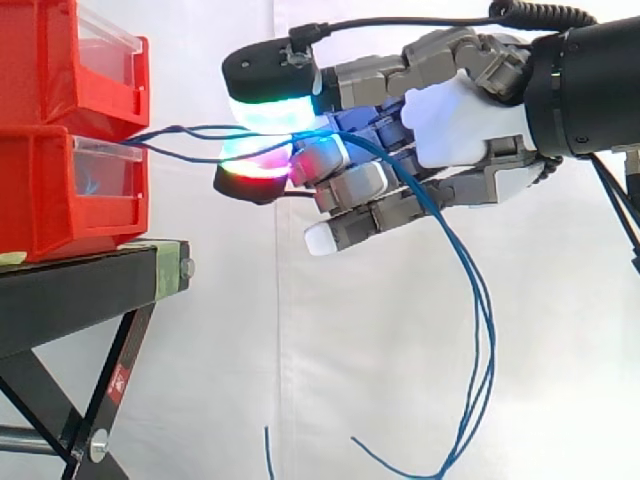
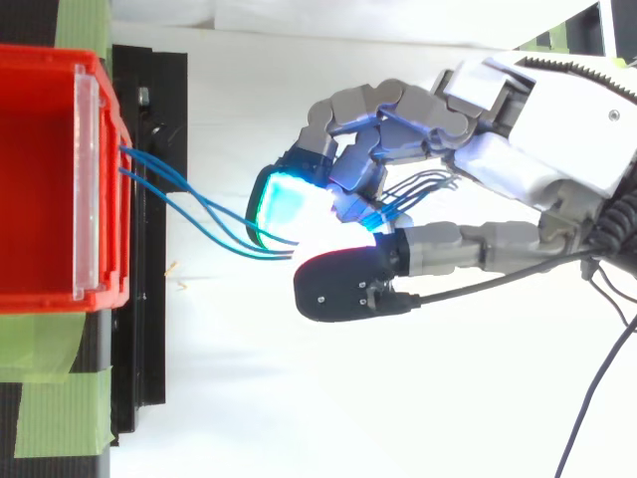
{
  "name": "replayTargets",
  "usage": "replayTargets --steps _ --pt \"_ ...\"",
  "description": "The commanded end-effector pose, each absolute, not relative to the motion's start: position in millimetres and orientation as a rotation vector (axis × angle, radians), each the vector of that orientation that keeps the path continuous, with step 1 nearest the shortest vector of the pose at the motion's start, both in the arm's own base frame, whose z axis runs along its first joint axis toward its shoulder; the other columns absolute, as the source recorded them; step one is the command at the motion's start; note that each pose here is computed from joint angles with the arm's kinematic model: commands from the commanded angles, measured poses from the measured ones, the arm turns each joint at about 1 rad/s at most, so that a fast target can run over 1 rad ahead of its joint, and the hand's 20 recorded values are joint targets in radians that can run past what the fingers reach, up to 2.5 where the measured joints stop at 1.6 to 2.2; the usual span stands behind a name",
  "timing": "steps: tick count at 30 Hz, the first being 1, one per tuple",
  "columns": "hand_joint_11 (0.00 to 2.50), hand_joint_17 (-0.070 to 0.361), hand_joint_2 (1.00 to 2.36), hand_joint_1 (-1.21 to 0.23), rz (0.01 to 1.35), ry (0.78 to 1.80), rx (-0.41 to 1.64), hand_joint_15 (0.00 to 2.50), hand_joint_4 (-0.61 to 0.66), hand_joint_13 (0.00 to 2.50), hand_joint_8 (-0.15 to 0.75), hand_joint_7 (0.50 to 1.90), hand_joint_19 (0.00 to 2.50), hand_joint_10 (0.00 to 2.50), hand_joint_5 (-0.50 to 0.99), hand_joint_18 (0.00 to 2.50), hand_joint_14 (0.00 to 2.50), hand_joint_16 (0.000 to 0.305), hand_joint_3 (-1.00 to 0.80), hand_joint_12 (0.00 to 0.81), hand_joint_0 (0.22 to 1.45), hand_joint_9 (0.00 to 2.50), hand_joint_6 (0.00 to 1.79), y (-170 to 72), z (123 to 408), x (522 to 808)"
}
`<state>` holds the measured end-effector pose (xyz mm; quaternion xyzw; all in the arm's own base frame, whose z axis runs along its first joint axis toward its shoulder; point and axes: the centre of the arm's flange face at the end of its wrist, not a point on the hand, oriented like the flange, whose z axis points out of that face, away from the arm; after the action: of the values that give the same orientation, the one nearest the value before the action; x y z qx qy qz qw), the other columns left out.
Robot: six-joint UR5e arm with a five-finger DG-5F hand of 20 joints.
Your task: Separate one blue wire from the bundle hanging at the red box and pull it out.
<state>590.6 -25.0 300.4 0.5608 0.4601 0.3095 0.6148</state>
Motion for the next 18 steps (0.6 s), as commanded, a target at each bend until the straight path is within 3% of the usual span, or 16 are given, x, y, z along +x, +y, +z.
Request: replayTargets --steps 1,9,18 --pt "1.5 0.078 1.02 -0.98 0.713 1.061 1.292 1.35 0.23 0.4 0.299 1.06 0.82 0.95 -0.28 0.48 1.27 0.035 -0.24 0.326 0.75 0.32 0.84 -24.9 300.2 590.6" --pt "1.53 0.078 1.03 -0.96 0.712 1.063 1.293 1.35 0.22 0.38 0.292 1.08 0.83 0.93 -0.28 0.47 1.28 0.035 -0.15 0.324 0.72 0.31 0.84 -25.0 300.1 590.4" --pt "1.48 0.075 1.03 -0.82 0.714 1.06 1.292 1.32 0.24 0.48 0.301 1.03 0.85 0.89 -0.25 0.55 1.29 0.033 -0.01 0.324 0.71 0.46 0.84 -24.9 300.3 590.7"
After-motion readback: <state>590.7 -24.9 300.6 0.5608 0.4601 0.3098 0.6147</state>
